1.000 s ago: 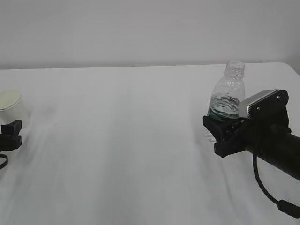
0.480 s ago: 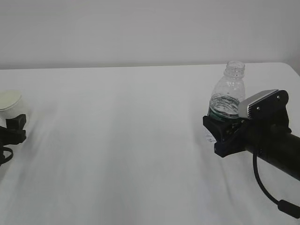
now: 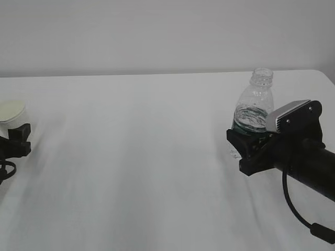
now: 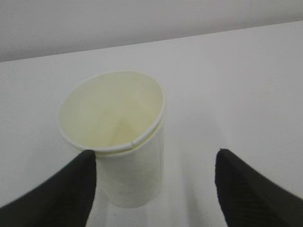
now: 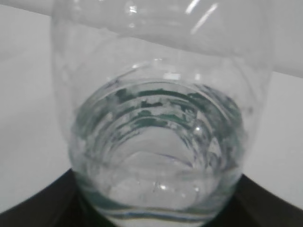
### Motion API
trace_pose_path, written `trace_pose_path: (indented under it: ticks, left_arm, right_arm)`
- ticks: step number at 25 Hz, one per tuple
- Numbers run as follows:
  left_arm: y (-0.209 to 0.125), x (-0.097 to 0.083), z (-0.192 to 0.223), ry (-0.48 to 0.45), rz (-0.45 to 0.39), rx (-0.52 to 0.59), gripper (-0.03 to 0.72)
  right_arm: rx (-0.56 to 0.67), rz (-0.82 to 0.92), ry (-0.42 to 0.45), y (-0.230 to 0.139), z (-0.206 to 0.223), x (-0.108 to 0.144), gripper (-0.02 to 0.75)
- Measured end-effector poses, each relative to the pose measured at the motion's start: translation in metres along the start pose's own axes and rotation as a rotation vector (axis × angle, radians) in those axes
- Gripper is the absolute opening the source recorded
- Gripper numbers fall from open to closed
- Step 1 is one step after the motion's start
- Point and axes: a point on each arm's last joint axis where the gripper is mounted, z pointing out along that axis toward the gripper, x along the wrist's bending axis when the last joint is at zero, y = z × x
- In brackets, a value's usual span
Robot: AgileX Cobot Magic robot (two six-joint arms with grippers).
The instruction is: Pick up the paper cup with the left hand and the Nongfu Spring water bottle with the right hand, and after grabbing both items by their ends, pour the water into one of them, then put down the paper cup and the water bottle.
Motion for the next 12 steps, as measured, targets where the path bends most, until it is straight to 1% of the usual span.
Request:
trace_pose_path:
  ticks: [12]
  left_arm:
    - [-0.014, -0.001, 0.006, -0.005, 0.016, 0.047, 0.557]
  right_arm:
    - [0.0, -0.009, 0.0, 0.0, 0.0, 0.0, 0.454]
